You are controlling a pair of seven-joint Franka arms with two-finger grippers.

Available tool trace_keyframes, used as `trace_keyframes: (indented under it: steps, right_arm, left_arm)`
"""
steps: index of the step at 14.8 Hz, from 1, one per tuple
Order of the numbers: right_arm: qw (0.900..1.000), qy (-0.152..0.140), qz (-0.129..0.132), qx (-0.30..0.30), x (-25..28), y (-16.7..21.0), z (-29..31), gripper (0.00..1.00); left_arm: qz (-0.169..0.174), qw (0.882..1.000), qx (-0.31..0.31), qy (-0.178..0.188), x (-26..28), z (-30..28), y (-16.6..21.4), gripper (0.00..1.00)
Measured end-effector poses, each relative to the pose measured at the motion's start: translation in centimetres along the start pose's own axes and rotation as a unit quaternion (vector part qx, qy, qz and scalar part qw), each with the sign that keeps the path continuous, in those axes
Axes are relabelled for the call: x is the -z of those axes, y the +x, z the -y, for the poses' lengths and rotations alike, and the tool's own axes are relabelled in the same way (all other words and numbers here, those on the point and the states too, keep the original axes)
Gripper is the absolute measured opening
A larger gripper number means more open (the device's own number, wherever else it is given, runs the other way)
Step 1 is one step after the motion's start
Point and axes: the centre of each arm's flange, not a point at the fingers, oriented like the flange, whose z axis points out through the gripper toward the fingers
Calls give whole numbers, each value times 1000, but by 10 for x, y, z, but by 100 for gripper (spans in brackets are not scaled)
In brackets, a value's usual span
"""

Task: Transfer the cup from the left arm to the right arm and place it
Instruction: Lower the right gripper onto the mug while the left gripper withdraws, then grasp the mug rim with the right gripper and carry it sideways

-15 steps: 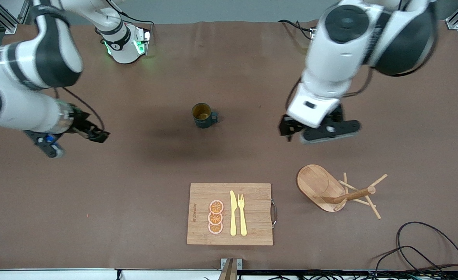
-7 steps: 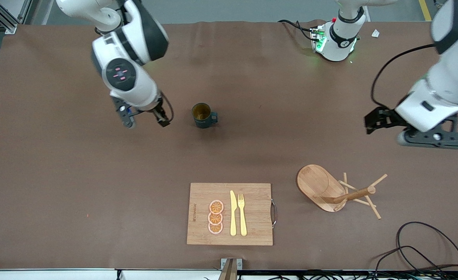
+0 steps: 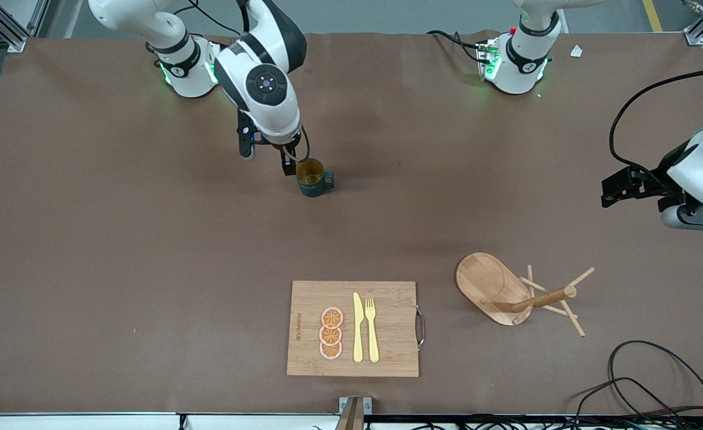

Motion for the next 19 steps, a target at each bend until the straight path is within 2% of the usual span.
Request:
trace_keyframes:
  steps: [2, 5, 9, 10, 16, 18, 19]
  right_arm:
    - [999, 13, 9, -31, -4, -9, -6, 100]
    - [999, 9, 0, -31, -29, -18, -13, 100]
    - [999, 18, -2, -45, -76, -35, -13, 98]
    - [999, 21, -1, -47, -82, -37, -12, 91]
    - [998, 30, 6, -55, -82, -35, -4, 28]
    - [998, 30, 6, -46, -82, -34, -3, 10]
    - [999, 31, 5, -25, -80, -33, -2, 4]
  left_arm:
    - [-5, 1000, 18, 1, 8, 11, -4, 100]
    - [-3, 999, 31, 5, 20, 24, -15, 100]
    - [-7, 999, 32, 11, 31, 21, -25, 100]
    - [-6, 999, 29, 12, 32, 16, -29, 100]
    - [-2, 1000, 20, 19, 36, 18, -46, 100]
    - [-1, 1000, 20, 19, 35, 19, -46, 100]
    - [-1, 1000, 19, 19, 35, 18, -46, 100]
